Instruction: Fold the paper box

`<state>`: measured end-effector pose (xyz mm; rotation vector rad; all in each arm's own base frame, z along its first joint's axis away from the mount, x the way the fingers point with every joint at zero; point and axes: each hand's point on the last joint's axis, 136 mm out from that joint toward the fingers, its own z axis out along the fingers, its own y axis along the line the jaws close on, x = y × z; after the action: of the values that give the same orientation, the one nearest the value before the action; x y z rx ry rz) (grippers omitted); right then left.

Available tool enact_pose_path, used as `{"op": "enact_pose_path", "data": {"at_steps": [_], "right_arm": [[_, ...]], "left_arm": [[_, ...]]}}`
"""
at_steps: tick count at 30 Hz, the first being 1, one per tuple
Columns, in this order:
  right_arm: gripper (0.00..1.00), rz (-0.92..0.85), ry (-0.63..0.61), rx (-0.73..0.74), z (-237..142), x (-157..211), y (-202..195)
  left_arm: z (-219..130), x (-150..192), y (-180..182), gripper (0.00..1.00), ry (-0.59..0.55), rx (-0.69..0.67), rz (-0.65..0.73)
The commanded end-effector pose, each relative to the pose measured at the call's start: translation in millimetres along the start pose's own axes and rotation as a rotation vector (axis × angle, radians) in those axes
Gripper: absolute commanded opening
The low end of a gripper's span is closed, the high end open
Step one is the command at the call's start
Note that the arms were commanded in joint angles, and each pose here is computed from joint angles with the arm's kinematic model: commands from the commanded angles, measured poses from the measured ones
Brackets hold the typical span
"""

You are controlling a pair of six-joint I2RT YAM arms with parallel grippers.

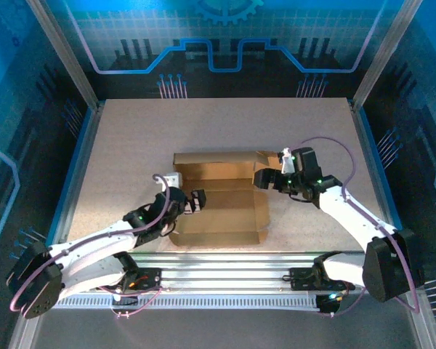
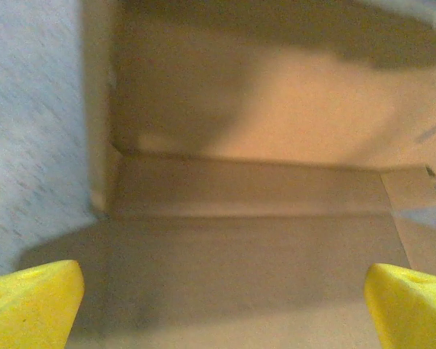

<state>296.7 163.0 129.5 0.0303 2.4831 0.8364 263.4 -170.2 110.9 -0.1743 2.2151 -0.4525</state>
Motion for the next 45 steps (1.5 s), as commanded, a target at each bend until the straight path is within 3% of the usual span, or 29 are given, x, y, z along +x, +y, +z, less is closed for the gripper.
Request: {"op": "enact_pose_path", "data": {"at_steps": [1,8,16,37,45], "right_arm": [[0.94,0.014,-0.043,-0.076,12,-6,10],[0.97,0.056,-0.086,-0.067,33,-5,-5],[0.97,0.111,-0.13,-0.017,51,-10,-21],[0.94,0.137,-0.204,0.118,74,-12,-43],[0.94,0.133,-0.243,0.172,72,-16,-51]], "left_arm": [[5,27,-22,0.99,0.129,0.091,-0.088],[18,44,-40,0.99,0.157,0.138,-0.207],[27,58,-37,0.99,0.164,0.111,-0.289],[37,101,-36,0.99,0.192,0.024,-0.344],[34,100,-35,0.99,0.185,0.013,-0.339]]}}
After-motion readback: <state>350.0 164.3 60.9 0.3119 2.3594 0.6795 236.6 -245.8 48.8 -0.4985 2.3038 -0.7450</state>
